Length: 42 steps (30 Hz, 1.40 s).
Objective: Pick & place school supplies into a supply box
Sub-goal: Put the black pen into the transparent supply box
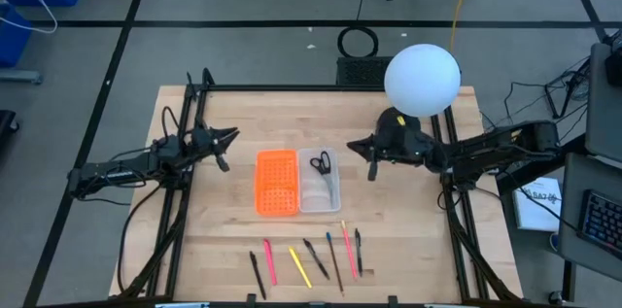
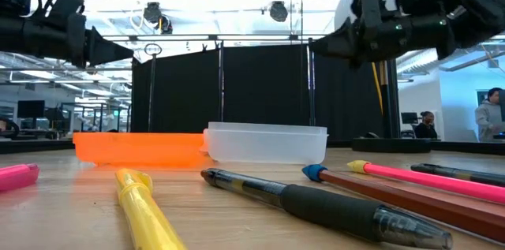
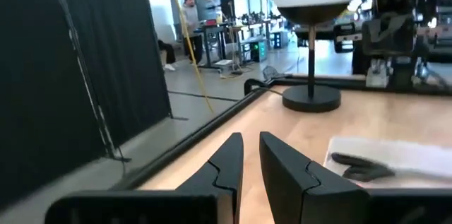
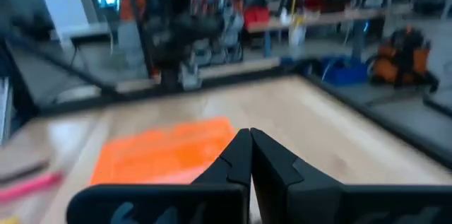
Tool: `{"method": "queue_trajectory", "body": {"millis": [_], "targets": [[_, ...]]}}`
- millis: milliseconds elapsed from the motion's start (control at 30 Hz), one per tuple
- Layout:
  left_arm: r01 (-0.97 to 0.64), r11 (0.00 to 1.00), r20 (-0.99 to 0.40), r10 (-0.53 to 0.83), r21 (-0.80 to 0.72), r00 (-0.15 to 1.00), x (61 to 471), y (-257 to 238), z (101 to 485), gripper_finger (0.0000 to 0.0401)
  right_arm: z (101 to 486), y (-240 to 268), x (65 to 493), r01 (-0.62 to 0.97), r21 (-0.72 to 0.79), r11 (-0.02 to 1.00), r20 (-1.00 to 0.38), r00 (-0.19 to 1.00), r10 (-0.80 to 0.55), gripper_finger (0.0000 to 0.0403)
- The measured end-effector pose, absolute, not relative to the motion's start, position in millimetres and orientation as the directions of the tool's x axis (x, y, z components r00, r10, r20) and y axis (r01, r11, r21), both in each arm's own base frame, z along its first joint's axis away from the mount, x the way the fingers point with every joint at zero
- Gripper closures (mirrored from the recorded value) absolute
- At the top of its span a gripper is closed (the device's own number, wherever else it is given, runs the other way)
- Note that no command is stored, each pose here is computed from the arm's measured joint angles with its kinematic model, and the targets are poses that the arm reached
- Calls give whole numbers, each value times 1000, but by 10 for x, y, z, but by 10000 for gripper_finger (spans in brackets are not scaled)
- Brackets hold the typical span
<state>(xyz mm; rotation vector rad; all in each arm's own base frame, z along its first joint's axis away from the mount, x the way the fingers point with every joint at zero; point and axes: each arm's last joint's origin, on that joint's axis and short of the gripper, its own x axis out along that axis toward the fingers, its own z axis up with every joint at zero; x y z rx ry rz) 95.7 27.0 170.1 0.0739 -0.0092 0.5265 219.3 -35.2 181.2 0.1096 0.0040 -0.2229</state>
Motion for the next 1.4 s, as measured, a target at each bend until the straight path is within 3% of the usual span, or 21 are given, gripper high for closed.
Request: {"method": "queue_trajectory", "body": {"millis": [133, 333, 533, 733, 967, 1100, 1233, 1400], "targets": [[-481, 871, 13, 485, -101, 874, 959, 265, 1690, 343, 1764, -375, 2045, 203, 141, 969, 57, 976, -212, 402], [-316, 926, -55, 312, -206, 949, 1014, 221, 1633, 343, 1658, -381, 1927, 210, 61, 976, 41, 976, -212, 402], [-293, 860, -82, 285, -418, 955, 1063, 222, 1608, 343, 1647, -372, 1924, 205, 41, 978, 35, 978, -207, 403], [-113, 853, -97, 73, -510, 993, 1169, 133, 1872, 343, 1656, -373, 1923, 205, 41, 978, 44, 977, -207, 403], [39, 900, -199, -137, -433, 970, 1567, -155, 2551, 343, 1685, -361, 1924, 166, 38, 985, 73, 983, -169, 403], [59, 935, -365, -194, -349, 911, 1888, -493, 2895, 343, 1685, -344, 1927, 107, 34, 994, 73, 991, -110, 403], [28, 963, -544, -176, -268, 821, 2207, -878, 3045, 343, 1677, -343, 1928, 104, 34, 994, 64, 992, -106, 403], [108, 971, -686, -227, -213, 692, 2512, -1438, 2995, 343, 1677, -343, 1928, 103, 35, 994, 64, 992, -105, 403]]}}
